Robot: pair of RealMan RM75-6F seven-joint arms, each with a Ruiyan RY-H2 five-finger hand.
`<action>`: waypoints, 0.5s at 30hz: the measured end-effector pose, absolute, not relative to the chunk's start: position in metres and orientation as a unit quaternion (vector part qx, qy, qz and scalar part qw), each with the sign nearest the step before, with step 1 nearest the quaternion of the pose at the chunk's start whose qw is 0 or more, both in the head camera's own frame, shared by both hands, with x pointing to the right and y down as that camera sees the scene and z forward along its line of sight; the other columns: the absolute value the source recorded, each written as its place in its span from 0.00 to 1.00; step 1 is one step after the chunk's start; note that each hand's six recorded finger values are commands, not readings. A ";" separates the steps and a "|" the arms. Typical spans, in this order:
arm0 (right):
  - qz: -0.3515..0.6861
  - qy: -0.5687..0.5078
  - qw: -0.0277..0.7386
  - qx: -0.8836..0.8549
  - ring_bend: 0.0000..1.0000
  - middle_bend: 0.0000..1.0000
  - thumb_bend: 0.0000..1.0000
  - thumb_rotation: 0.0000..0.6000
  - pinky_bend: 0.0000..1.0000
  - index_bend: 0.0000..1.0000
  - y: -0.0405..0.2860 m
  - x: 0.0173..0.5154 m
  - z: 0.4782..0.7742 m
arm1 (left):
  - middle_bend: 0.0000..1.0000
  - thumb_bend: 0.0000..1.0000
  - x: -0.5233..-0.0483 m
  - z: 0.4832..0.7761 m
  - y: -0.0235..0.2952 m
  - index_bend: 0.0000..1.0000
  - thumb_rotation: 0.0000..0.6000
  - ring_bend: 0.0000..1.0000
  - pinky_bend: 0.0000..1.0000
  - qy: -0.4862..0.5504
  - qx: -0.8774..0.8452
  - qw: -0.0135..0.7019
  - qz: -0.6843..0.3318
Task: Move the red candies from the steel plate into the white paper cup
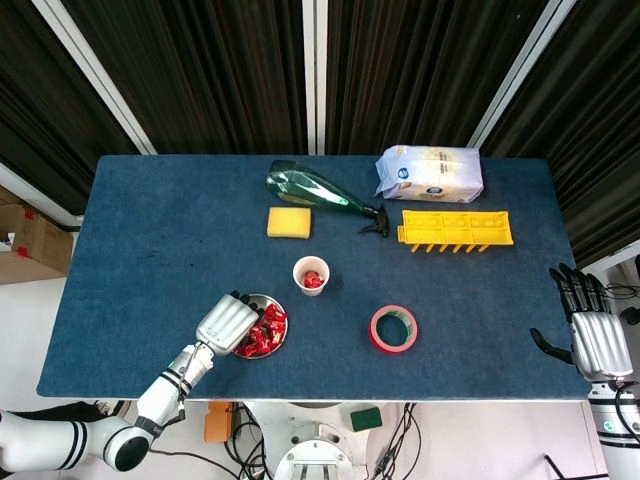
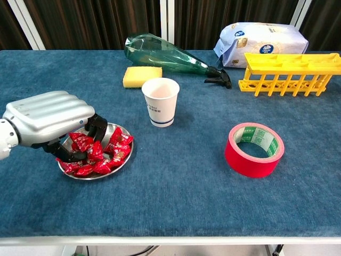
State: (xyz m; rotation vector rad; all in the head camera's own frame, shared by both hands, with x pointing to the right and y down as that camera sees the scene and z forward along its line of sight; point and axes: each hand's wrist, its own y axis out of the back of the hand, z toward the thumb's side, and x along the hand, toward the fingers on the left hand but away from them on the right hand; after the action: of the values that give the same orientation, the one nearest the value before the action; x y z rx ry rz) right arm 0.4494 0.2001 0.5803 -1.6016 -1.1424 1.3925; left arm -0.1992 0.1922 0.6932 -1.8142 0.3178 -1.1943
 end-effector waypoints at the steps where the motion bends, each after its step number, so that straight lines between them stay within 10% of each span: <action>1: 0.539 -0.443 0.358 -0.621 0.00 0.01 0.24 1.00 0.00 0.00 0.200 0.449 0.580 | 0.56 0.37 -0.199 0.692 0.192 0.60 1.00 0.40 0.44 0.131 -0.736 0.455 -0.483; 15: 0.539 -0.442 0.357 -0.621 0.00 0.01 0.24 1.00 0.00 0.00 0.200 0.449 0.581 | 0.57 0.37 -0.192 0.653 0.161 0.60 1.00 0.40 0.44 0.183 -0.752 0.435 -0.460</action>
State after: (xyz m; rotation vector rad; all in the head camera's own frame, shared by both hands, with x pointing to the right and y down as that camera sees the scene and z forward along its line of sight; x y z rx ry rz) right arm 0.4490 0.1998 0.5807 -1.6040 -1.1419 1.3926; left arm -0.1922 0.1612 0.6533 -1.8732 0.4563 -1.1454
